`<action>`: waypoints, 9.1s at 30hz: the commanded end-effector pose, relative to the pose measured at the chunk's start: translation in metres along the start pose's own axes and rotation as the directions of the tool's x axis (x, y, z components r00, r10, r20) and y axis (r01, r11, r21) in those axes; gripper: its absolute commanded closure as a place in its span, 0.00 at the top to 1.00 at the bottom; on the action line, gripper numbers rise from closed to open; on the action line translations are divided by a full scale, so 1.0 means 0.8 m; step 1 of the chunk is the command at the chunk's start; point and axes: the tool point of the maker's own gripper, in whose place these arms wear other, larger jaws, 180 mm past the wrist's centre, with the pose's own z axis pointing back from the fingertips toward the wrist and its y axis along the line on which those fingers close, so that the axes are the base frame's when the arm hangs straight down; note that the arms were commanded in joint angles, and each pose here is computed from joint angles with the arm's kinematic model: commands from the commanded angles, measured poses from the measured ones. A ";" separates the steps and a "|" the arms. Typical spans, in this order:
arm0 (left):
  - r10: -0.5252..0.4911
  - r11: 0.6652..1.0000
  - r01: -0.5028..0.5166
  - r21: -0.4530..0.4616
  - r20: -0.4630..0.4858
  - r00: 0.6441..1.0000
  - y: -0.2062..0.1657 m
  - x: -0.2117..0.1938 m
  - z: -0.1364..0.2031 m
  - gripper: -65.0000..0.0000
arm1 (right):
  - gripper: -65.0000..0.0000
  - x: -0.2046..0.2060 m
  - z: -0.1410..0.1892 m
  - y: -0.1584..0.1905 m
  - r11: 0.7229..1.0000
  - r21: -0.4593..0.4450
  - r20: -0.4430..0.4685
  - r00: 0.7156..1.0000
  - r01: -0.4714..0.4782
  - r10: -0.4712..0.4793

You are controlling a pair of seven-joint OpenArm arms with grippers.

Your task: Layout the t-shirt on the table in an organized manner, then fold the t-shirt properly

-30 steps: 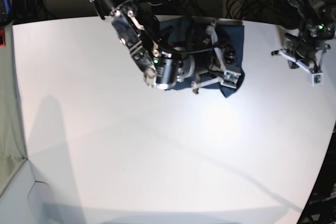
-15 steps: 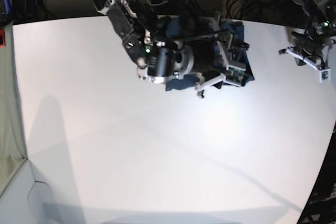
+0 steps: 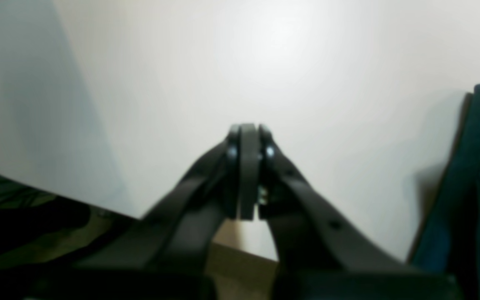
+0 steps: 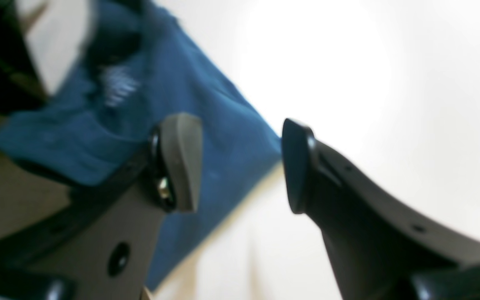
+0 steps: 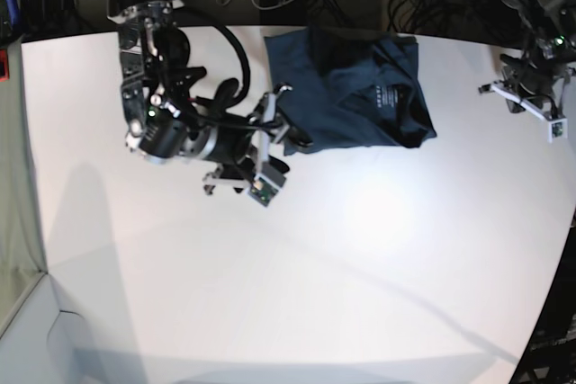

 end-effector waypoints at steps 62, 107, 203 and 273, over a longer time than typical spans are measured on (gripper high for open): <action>0.052 0.780 -0.187 -0.597 -0.237 0.970 -0.200 -0.046 0.014 0.67 | 0.49 -0.028 -0.002 0.124 0.968 0.219 -0.022 0.992 -0.120 0.128; -0.103 0.880 -0.098 -0.465 -0.388 0.916 -0.215 -0.129 -0.059 0.21 | 0.49 -0.034 0.004 0.101 0.979 0.175 -0.039 0.992 -0.108 0.116; -0.652 0.757 0.639 0.138 0.232 0.722 -0.140 0.156 -0.008 0.49 | 0.00 -0.071 0.081 -0.016 0.963 -0.184 0.038 0.981 0.195 -0.191; -0.720 0.676 0.561 -0.479 -0.264 0.642 -0.131 -0.279 0.044 0.00 | 0.00 -0.224 0.109 -0.004 0.884 -0.229 -0.037 0.904 0.408 -0.426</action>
